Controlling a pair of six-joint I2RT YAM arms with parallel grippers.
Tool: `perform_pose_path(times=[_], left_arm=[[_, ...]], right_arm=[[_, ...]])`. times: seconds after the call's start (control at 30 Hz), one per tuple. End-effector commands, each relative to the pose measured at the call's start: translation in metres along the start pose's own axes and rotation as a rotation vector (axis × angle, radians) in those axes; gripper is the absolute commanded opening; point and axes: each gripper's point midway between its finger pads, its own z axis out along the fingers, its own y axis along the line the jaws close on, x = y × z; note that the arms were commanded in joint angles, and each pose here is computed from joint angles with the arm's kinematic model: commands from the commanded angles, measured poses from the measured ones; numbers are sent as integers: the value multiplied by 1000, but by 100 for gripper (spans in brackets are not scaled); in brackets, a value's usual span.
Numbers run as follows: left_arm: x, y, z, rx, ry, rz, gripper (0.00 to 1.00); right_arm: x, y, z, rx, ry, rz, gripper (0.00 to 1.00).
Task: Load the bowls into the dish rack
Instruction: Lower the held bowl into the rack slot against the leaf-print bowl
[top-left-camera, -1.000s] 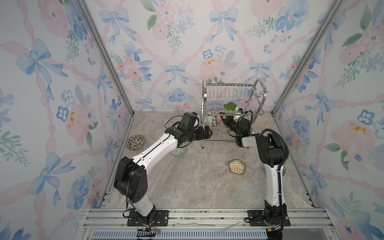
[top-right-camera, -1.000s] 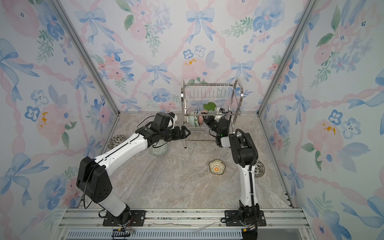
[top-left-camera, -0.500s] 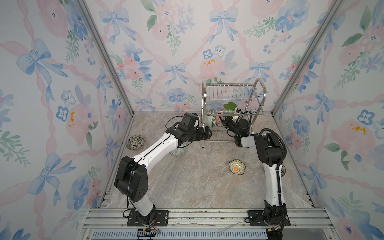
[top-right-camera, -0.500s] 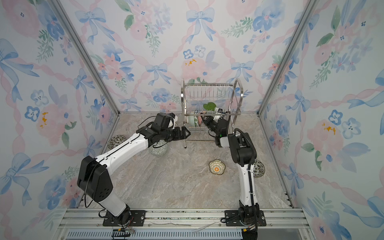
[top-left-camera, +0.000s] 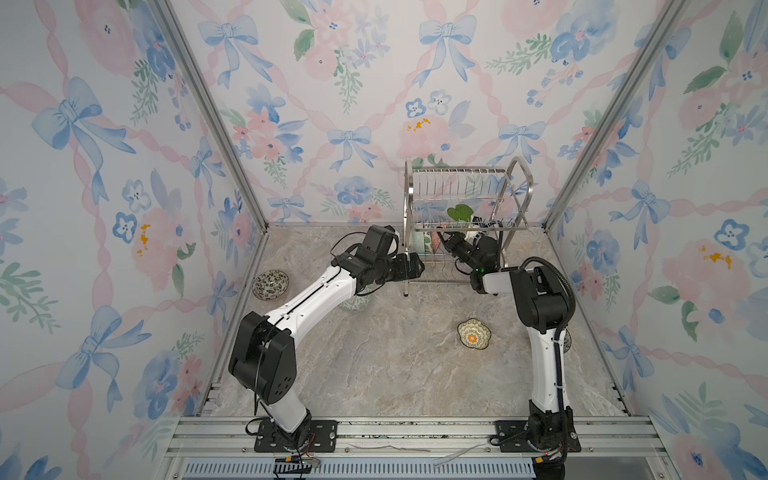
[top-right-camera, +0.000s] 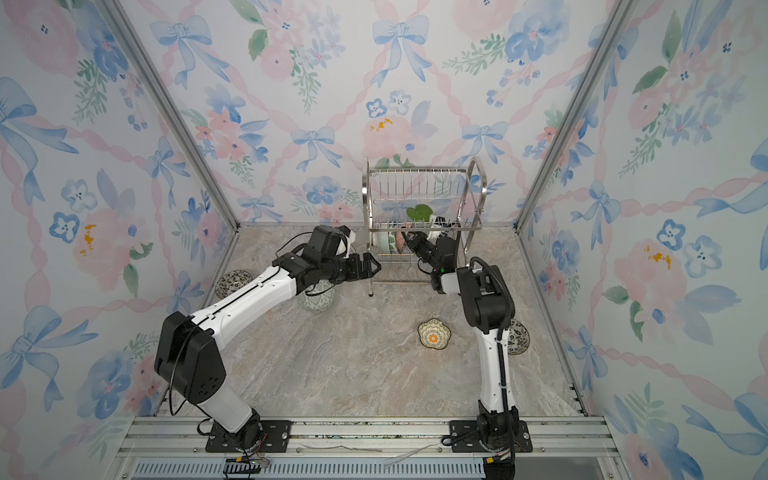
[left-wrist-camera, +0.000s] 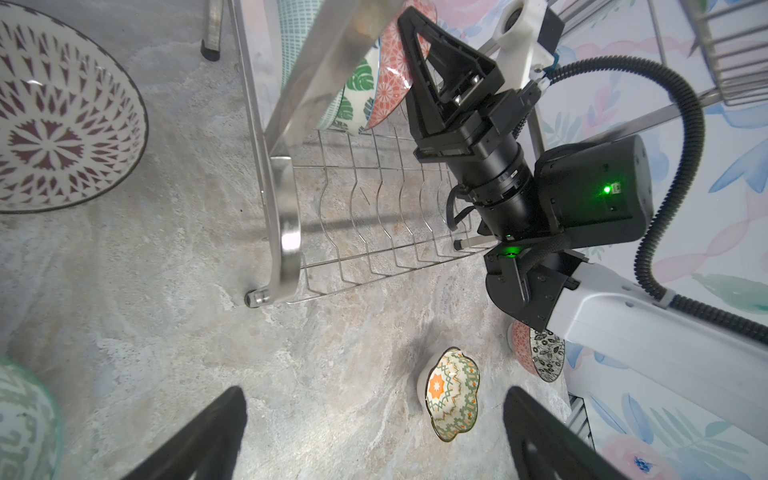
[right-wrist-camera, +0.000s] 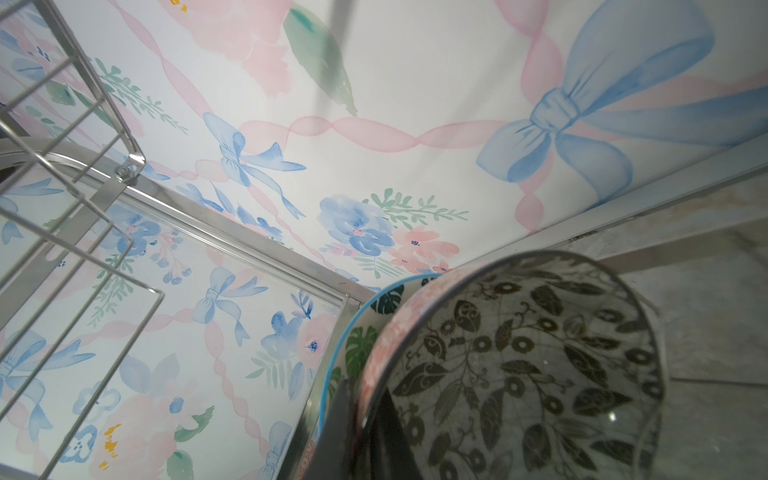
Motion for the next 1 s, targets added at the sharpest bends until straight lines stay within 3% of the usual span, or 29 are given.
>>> perform_pose_path(times=[0.0, 0.23, 0.97], left_arm=[[4, 1, 1, -3, 13, 14, 98], [6, 3, 0, -7, 16, 13, 98], [8, 8, -8, -19, 3, 16, 98]], right_arm=[[-2, 13, -4, -5, 24, -46, 14], [-1, 18, -5, -1, 36, -62, 23], [-8, 37, -30, 13, 6, -90, 28]])
